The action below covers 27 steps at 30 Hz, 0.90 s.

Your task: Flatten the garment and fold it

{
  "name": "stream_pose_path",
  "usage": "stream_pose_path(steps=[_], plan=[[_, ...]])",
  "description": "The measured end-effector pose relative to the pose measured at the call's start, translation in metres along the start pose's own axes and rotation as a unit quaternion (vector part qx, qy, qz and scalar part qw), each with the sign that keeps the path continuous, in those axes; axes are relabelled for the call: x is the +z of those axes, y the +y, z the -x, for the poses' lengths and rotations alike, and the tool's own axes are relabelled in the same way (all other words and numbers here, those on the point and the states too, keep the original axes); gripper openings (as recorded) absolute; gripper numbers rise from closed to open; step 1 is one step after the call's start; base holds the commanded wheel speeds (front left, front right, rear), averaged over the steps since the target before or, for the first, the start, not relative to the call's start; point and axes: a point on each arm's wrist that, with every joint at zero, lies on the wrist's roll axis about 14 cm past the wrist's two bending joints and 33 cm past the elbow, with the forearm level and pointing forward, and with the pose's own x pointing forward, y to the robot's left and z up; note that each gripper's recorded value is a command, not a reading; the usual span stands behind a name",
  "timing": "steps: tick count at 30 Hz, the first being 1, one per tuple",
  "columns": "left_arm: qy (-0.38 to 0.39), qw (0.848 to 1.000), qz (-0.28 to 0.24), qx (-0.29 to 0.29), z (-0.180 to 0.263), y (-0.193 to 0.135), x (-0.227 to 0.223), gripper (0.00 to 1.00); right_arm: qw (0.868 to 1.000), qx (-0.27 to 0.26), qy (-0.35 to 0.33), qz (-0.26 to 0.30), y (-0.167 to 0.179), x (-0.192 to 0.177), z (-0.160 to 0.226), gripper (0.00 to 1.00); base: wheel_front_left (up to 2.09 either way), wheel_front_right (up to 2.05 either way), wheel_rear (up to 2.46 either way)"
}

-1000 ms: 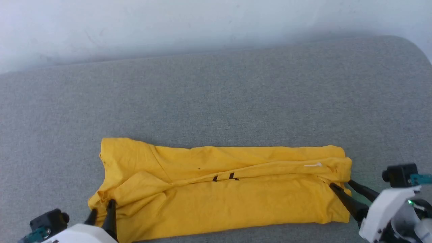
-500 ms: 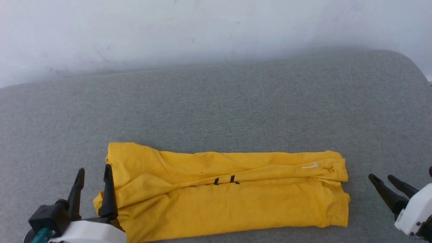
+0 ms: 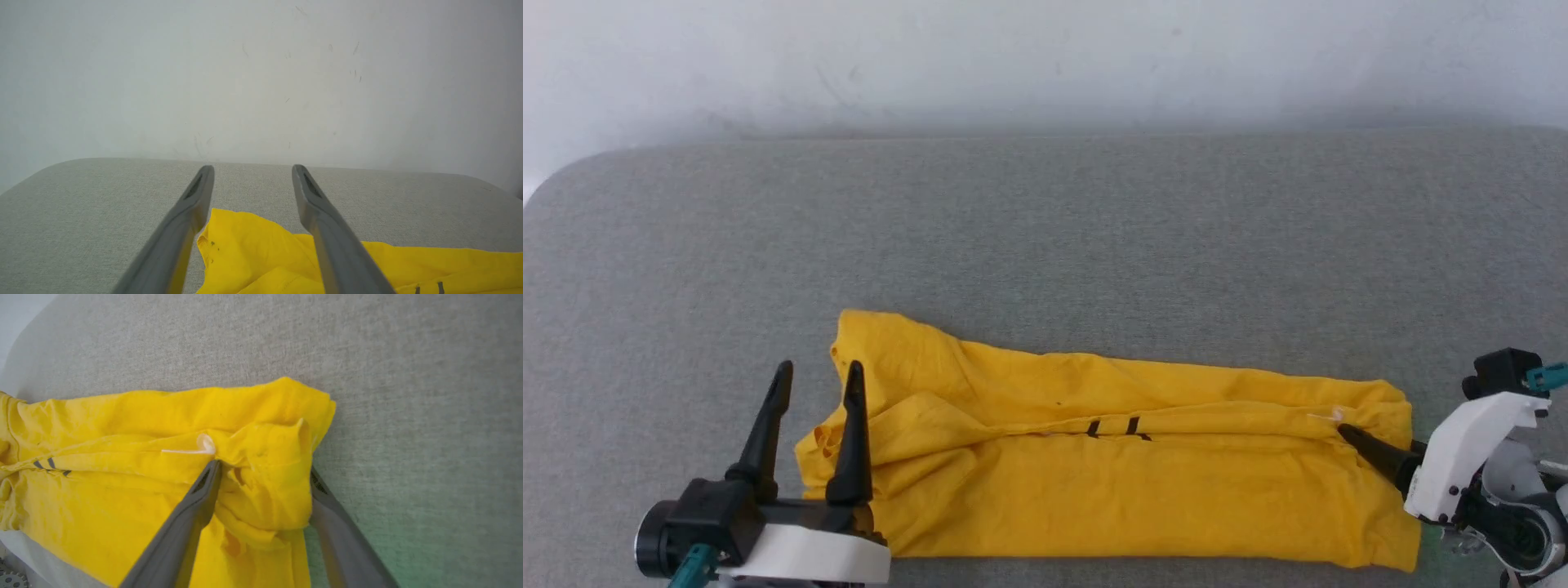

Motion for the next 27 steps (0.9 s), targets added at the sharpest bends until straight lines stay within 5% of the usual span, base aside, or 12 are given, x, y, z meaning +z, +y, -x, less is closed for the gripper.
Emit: stream_pose_path(steps=[6,7,9,10,19,27], plan=[[0.006,1.0,-0.012,0.015,0.006,0.008,-0.005,1.0,0.997,0.022,0.075,0.012,0.016,-0.016,-0.012,1.0,0.0,0.0,0.0],[0.005,1.0,-0.012,0.016,0.006,0.008,-0.004,1.0,0.996,0.025,0.086,0.013,0.018,-0.018,-0.012,0.45,0.0,0.0,0.0],[0.003,1.0,-0.015,0.018,0.006,0.009,-0.003,1.0,0.994,0.03,0.106,0.012,0.022,-0.025,-0.011,0.04,0.0,0.0,0.0],[0.003,1.0,-0.017,0.018,0.007,0.009,-0.003,1.0,0.993,0.033,0.114,0.011,0.023,-0.028,-0.01,0.0,0.0,0.0,0.0],[0.005,1.0,-0.022,0.021,0.013,0.011,-0.004,1.0,0.996,0.044,0.077,0.031,0.03,-0.019,0.009,0.0,0.0,0.0,0.0],[0.009,1.0,-0.025,0.01,0.013,0.004,-0.008,1.0,0.999,-0.045,-0.003,0.02,-0.04,0.02,0.055,0.0,0.0,0.0,0.0]])
